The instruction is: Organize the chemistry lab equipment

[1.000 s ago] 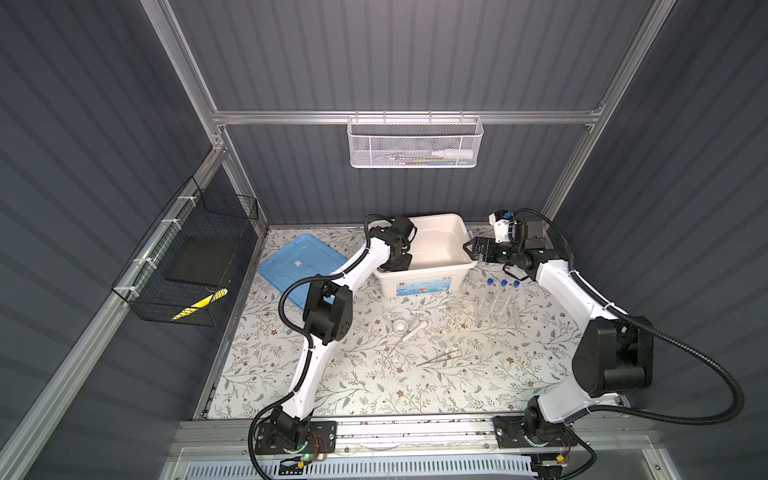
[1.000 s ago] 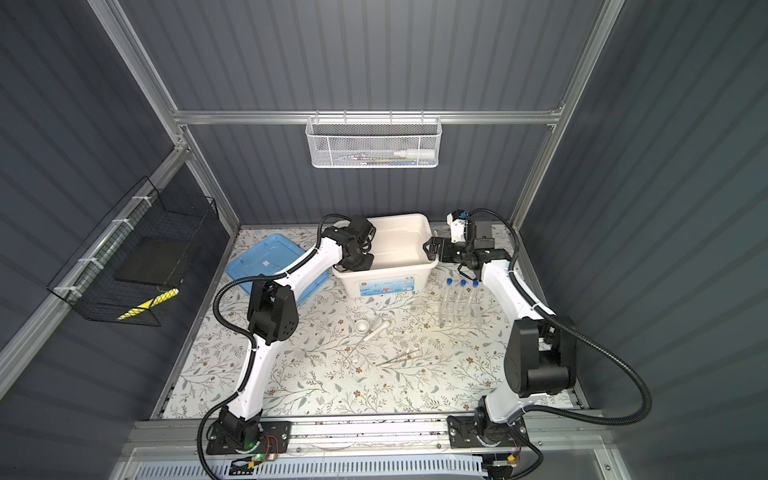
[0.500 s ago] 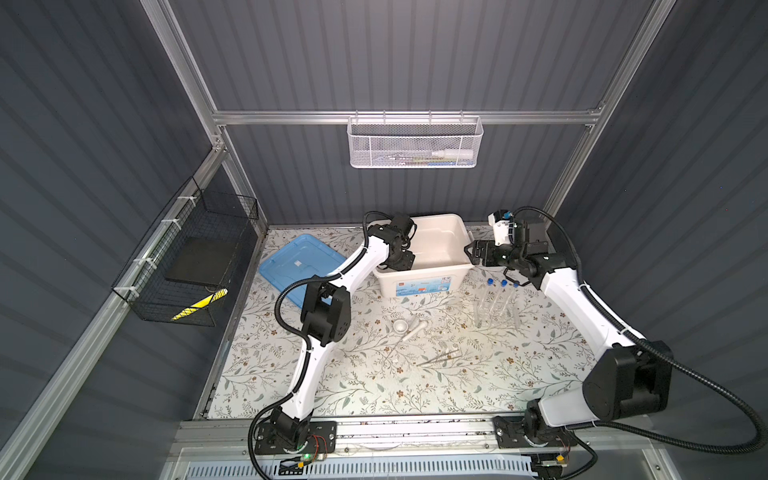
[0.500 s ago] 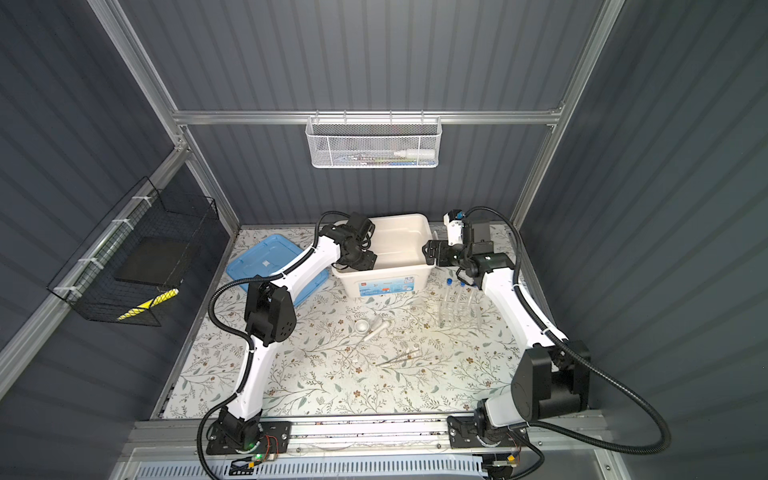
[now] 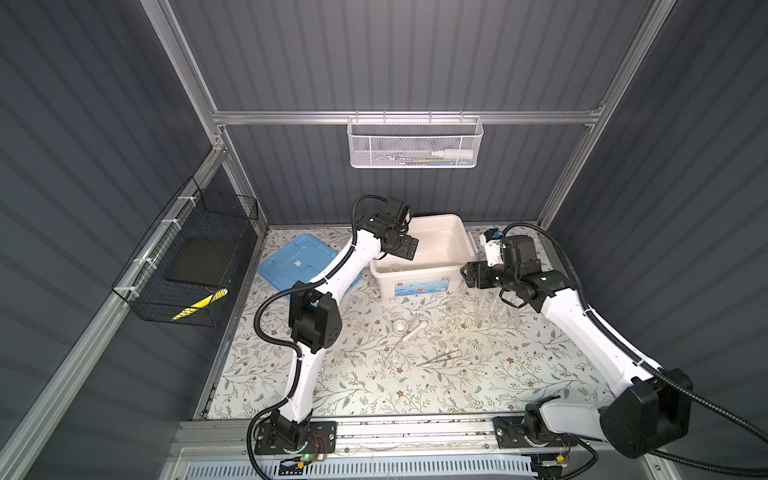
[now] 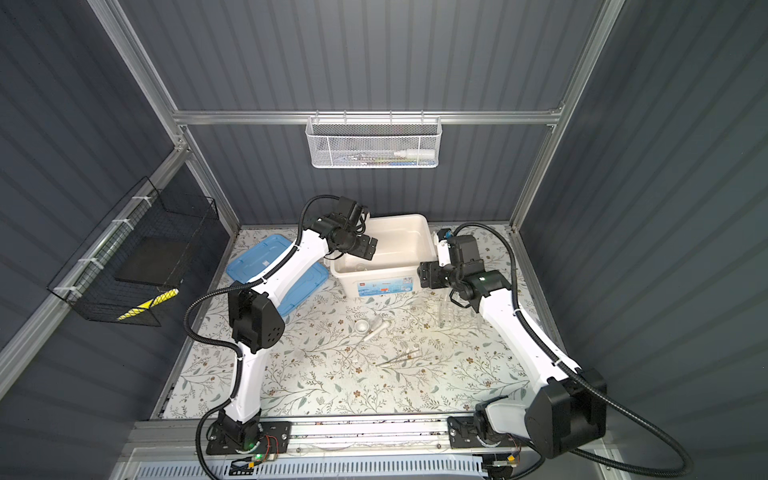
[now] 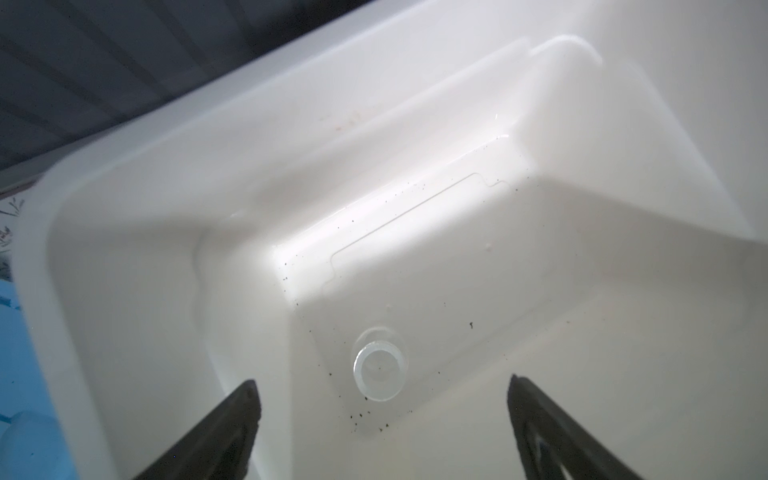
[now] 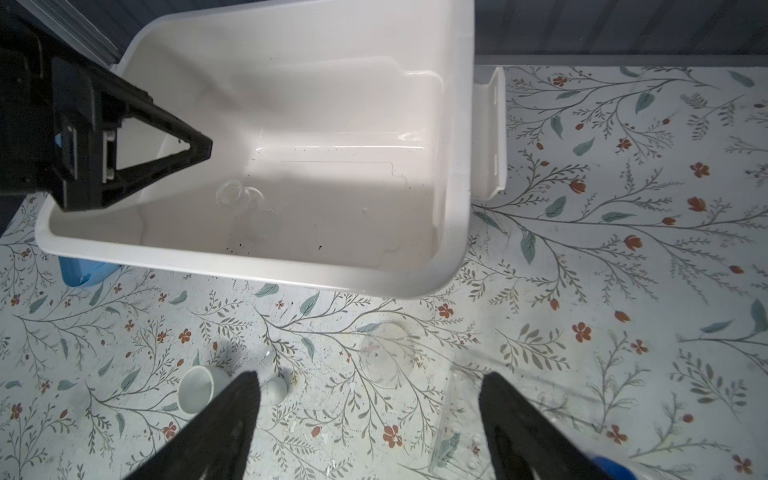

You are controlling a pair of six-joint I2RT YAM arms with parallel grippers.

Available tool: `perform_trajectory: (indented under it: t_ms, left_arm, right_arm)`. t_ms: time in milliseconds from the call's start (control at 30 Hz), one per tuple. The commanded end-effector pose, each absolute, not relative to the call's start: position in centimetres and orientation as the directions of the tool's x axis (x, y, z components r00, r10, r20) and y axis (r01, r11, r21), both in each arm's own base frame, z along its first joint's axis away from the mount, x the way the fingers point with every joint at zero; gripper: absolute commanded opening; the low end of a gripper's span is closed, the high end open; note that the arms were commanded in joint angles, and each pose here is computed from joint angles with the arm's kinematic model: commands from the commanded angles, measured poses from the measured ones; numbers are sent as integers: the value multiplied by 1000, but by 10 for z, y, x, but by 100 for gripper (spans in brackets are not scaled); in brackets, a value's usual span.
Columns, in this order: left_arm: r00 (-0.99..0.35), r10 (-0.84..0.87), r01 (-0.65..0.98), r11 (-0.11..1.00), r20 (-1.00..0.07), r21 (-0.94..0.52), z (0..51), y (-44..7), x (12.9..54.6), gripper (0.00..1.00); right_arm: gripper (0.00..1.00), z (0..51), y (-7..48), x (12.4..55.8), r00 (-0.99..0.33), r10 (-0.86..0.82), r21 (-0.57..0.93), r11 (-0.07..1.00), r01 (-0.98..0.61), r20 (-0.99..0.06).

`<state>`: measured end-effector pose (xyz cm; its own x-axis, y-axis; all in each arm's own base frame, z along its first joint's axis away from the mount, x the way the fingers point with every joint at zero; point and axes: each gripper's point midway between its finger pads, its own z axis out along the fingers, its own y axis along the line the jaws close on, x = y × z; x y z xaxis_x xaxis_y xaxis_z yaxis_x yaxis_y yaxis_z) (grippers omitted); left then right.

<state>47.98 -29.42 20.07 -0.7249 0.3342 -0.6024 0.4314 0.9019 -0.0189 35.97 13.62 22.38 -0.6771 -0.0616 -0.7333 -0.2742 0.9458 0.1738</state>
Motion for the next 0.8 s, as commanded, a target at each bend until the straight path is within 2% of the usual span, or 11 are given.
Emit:
perform_trajectory:
  t_ms: [0,367,767]
  left_arm:
    - [-675,304,436,900,-673,-31,241,-288,476,99]
    - [-538,210,390,920,-816,-21,297,-255,445,100]
    - [-523,142,346,937,-840,-57,286,-222,400,100]
  right_arm:
    - [83,209,144,343,-716,-105,142,950,-277,-691]
    - [77,162,176,322,-784,-180,64,961,-269,-594]
    - [65,119,173,333,-798,-149,5,982,-187,-584]
